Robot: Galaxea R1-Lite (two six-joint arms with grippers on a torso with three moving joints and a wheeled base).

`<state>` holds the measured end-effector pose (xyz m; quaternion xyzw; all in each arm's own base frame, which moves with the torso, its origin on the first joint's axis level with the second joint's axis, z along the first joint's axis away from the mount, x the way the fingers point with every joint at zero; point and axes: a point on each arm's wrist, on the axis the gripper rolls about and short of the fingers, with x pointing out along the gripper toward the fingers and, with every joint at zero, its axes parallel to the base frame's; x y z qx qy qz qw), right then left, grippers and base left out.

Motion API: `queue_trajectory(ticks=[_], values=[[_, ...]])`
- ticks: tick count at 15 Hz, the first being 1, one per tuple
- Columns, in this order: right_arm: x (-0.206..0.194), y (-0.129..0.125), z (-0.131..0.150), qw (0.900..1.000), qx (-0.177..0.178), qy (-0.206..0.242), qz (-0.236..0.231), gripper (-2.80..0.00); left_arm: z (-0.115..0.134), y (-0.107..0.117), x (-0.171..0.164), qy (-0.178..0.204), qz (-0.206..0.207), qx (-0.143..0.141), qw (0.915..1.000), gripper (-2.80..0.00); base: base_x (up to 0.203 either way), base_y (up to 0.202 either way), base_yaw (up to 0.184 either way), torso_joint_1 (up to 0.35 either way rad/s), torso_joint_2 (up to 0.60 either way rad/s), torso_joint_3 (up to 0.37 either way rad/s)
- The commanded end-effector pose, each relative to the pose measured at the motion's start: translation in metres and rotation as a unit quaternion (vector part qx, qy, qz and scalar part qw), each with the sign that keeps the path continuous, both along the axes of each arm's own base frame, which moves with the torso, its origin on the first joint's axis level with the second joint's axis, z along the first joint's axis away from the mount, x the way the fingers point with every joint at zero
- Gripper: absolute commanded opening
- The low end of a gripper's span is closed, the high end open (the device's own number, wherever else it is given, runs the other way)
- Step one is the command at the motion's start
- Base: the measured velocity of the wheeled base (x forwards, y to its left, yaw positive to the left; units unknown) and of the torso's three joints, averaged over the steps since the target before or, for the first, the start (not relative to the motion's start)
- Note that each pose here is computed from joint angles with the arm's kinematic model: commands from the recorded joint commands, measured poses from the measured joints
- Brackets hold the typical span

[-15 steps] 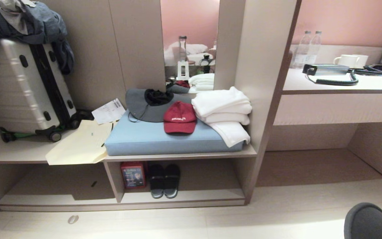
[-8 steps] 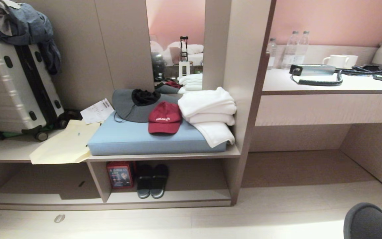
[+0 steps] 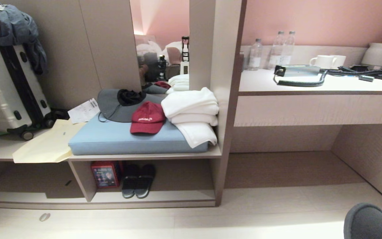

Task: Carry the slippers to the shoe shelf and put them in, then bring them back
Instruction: Place the slippers on the floor

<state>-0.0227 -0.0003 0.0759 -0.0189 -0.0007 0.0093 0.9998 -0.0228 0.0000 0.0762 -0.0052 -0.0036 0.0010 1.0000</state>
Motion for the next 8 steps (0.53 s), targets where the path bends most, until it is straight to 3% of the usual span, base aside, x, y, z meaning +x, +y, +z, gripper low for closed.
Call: queue_trajectory(ticks=[1,8], values=[[0.0001,0.0,0.0001,1.0,0.0,0.0,0.0,-2.8,0.0001,0.0,0.0001,0.001,0.0,0.0,1.0,-2.8,0.0,-0.198,0.003,0.0,0.0,0.0],[0.0001,0.0,0.0,1.0,0.001,0.001,0.0,-2.8,0.0001,0.0,0.0001,0.001,0.001,0.0,1.0,-2.8,0.0,-0.196,0.003,0.001,0.0,0.003]])
